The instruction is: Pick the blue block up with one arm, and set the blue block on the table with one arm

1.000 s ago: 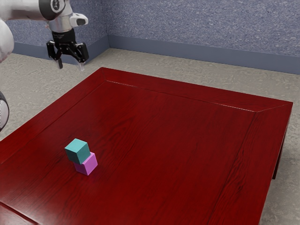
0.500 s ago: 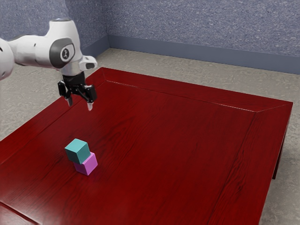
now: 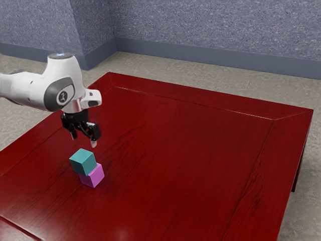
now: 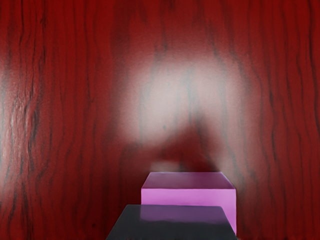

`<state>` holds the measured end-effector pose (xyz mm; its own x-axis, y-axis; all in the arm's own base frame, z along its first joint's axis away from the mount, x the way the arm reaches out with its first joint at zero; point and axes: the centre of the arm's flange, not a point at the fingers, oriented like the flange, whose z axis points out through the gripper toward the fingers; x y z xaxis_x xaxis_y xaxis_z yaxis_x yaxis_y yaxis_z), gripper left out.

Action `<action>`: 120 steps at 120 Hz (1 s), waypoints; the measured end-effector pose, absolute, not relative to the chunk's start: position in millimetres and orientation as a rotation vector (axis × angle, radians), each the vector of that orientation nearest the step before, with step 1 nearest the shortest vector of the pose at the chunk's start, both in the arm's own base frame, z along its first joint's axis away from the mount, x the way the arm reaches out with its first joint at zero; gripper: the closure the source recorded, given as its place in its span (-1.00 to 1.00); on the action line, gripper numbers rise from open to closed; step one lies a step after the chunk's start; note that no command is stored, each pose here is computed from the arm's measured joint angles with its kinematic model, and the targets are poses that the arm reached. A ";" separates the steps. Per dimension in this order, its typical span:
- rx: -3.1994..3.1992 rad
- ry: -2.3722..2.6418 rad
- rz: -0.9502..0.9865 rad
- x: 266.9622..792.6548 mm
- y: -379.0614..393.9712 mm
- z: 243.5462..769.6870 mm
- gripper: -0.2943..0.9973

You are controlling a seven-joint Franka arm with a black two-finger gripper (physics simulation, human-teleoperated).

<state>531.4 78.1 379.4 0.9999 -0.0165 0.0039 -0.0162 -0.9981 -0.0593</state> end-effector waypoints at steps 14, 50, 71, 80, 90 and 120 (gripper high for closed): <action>-3.083 0.043 -0.032 524.7 76.2 369.0 -0.51; -3.079 0.070 -0.075 521.2 74.7 360.6 -0.51; -3.083 0.077 -0.056 514.9 74.2 351.0 -0.51; -3.083 0.078 -0.054 513.9 74.6 348.9 -0.51; -3.083 0.079 -0.053 512.8 75.3 347.2 -0.51; -3.088 0.074 -0.024 503.7 77.7 335.3 -0.51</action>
<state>503.7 77.7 335.3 0.9987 -0.0485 0.0139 -0.0477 -0.9975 -0.0529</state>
